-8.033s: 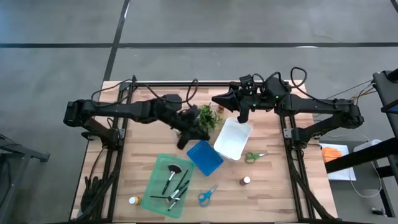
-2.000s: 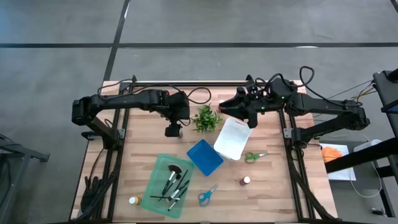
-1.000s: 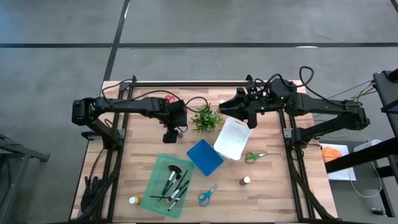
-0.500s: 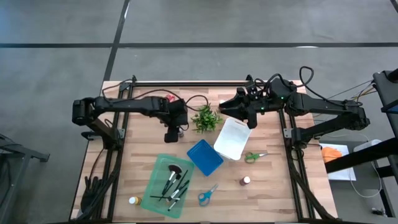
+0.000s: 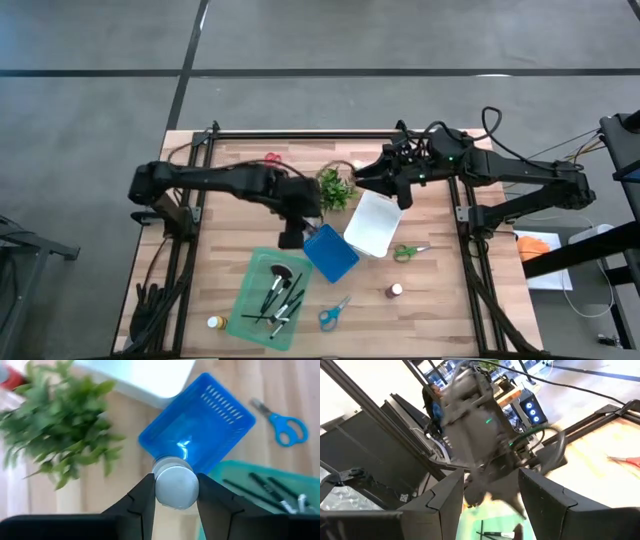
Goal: Pick & Place Paint Supplies
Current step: Put the gray paint bottle into the blue bin
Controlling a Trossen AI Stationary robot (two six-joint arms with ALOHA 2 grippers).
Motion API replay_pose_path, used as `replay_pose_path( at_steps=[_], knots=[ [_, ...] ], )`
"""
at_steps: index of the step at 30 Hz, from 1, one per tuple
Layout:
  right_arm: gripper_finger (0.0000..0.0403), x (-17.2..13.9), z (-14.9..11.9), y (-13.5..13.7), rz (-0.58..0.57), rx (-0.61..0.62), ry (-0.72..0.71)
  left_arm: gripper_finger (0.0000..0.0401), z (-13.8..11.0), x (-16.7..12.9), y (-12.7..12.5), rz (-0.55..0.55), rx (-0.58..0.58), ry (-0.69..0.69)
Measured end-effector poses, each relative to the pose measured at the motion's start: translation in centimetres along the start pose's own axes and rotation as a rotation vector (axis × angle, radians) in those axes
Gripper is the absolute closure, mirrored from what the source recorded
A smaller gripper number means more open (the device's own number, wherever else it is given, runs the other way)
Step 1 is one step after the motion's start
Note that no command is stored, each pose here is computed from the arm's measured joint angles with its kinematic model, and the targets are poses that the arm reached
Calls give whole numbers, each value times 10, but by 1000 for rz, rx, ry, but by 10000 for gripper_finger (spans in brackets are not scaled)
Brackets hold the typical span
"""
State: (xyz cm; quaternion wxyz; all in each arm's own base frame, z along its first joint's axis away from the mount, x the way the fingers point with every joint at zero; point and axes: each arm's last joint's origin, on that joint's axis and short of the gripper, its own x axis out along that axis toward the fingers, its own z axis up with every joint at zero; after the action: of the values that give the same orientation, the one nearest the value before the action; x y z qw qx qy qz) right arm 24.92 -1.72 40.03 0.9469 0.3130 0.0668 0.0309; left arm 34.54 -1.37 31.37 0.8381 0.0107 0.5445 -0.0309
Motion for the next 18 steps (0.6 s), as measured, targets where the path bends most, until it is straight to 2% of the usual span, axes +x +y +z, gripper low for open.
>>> replay_pose_path(
  at_steps=[4, 9, 18],
  knots=[
    [217, -5, -1, 1, -10, -8, 14, 283, 22, 17, -13, -12, -23, 16],
    [217, -23, -3, 3, -41, -21, 54, 283, 39, 40, -15, -3, -74, 39],
    [217, -71, -7, 12, -43, -45, 64, 283, 39, 70, -15, 5, -165, 47]
  ],
)
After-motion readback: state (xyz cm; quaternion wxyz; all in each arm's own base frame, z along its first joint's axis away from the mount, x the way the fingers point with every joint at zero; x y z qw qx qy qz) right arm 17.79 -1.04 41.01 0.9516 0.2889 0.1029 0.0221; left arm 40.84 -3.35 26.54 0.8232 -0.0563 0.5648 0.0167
